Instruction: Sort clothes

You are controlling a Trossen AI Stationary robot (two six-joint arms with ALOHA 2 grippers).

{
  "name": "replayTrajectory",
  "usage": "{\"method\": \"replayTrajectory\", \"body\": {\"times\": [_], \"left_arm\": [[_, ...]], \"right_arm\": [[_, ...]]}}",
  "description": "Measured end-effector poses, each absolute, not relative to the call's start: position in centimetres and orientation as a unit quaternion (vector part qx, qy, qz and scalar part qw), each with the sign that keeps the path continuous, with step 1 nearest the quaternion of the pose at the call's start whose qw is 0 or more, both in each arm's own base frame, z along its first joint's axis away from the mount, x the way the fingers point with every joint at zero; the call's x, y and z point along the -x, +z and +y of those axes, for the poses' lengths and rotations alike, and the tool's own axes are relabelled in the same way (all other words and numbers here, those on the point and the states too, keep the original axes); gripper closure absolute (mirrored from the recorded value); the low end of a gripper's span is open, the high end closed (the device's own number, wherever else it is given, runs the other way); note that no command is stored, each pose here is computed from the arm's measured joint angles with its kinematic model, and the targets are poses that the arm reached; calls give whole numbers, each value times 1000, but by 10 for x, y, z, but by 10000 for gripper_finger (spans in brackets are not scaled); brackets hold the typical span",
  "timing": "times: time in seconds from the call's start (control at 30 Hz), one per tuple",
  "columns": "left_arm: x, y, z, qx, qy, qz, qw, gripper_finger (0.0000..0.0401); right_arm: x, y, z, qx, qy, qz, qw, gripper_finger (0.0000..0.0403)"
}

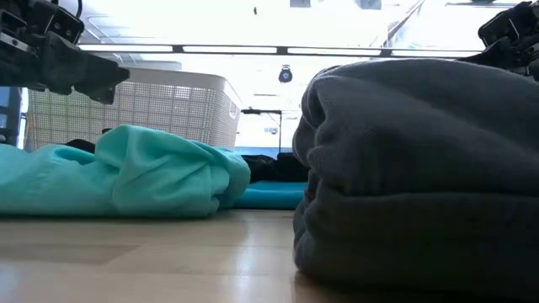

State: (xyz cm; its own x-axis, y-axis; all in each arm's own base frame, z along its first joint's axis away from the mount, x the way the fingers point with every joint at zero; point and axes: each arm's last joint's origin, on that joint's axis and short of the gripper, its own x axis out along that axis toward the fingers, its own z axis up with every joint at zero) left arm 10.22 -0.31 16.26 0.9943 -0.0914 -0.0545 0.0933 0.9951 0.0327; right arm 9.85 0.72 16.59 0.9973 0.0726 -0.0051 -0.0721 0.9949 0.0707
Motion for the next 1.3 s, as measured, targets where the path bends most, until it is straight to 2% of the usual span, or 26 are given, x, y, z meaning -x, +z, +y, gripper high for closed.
{"method": "replayTrajectory", "body": {"times": [0.37,0.43,0.6,0.77,0.9,1.03,1.17,1.3], "left_arm": [[-102,163,-3,-12,-46,24,999,297],[-102,165,-3,32,-47,19,998,297],[-101,185,-4,277,-76,-70,955,297],[-95,211,-7,225,-129,-84,962,297],[-93,234,-10,187,-115,-8,975,298],[-91,256,-9,238,-24,150,959,309],[-94,258,-10,341,86,296,888,336],[-108,241,-13,454,172,343,804,356]], "right_arm": [[-99,166,7,-35,36,4,999,403],[-98,166,7,-35,36,4,999,403],[-99,166,7,-35,36,4,999,403],[-99,166,7,-35,36,4,999,403],[-99,166,7,-35,36,4,999,403],[-99,166,7,-35,36,4,999,403],[-99,166,7,-35,36,4,999,403],[-99,166,7,-35,36,4,999,403]]}}
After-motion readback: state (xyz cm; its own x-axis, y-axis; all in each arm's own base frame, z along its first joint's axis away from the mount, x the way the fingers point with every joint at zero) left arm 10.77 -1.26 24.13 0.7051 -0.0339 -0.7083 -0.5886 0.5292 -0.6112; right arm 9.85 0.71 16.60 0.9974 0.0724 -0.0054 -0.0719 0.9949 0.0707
